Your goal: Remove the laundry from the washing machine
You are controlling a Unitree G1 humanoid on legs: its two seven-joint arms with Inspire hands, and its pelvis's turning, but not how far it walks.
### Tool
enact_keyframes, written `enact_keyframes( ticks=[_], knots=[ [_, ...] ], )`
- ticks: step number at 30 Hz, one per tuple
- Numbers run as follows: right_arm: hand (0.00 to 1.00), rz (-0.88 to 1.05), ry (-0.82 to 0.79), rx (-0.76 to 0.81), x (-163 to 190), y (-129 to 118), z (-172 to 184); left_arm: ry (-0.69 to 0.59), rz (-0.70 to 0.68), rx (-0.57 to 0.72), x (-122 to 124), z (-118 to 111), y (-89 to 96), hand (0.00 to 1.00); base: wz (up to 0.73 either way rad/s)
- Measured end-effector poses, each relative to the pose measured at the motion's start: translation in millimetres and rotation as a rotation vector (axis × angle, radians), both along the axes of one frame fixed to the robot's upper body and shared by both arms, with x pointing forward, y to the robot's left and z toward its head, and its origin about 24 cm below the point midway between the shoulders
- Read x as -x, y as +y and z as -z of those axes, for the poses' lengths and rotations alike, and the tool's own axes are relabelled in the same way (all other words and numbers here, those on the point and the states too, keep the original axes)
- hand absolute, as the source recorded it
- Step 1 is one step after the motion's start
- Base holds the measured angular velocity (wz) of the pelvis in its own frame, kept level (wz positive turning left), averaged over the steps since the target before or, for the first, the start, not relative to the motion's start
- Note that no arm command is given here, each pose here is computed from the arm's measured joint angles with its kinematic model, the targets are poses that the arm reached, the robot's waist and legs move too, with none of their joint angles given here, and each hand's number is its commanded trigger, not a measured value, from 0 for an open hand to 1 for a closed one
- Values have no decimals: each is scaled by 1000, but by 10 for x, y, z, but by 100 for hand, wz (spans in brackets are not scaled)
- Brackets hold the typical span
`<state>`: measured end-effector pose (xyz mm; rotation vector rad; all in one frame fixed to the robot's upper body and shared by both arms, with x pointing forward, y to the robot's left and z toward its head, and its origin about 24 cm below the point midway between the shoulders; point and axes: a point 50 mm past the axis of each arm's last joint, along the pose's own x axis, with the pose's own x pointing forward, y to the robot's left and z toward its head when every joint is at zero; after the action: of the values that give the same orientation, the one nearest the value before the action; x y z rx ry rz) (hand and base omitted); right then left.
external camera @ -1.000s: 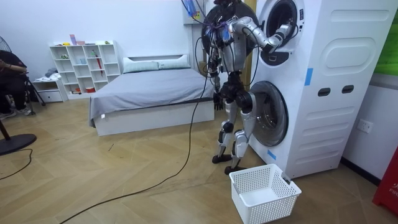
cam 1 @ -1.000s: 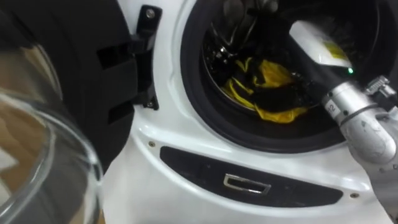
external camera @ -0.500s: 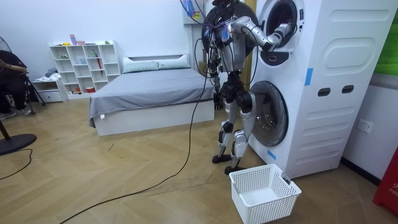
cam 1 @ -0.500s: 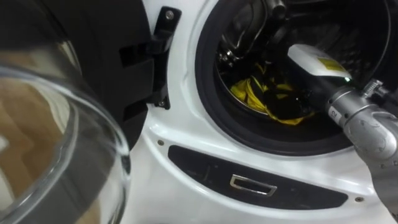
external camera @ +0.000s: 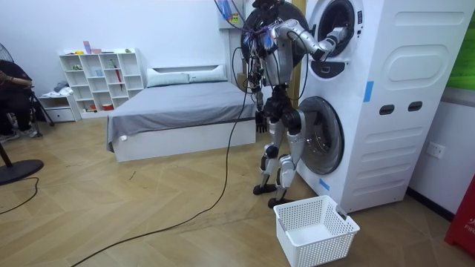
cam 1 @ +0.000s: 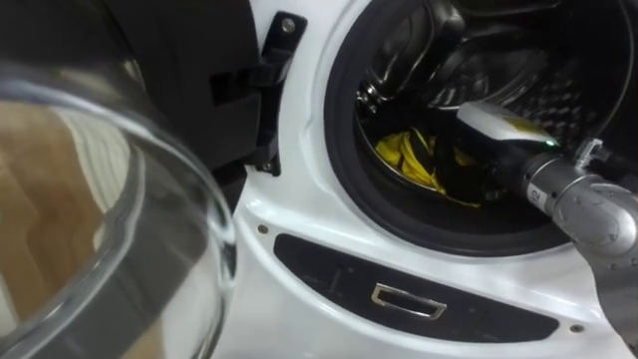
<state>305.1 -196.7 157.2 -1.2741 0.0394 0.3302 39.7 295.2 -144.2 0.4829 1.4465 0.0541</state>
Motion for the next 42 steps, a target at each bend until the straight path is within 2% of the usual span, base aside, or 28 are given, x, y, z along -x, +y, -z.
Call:
enact_keyframes(
  ticks=[4, 5, 6, 7, 26, 42],
  knots=[
    [0, 37, 25, -8, 14, -50, 55, 8, 18, -1, -27, 3, -9, 0, 0],
    [5, 44, 28, -8, 14, -56, 59, 9, 18, -2, -26, 2, -8, 0, 0],
    [50, 47, 28, -6, 15, -59, 61, 10, 17, -2, -25, 2, -7, 0, 0],
    [100, 52, 28, 3, 15, -63, 64, 11, 17, -4, -24, 0, -2, 0, 0],
    [100, 133, 15, 149, -48, -107, 106, 16, 48, -7, -49, 2, -14, 0, 3],
    [100, 122, 13, 115, -61, -81, 36, -5, 65, -30, -133, 3, -29, 0, 0]
  ],
)
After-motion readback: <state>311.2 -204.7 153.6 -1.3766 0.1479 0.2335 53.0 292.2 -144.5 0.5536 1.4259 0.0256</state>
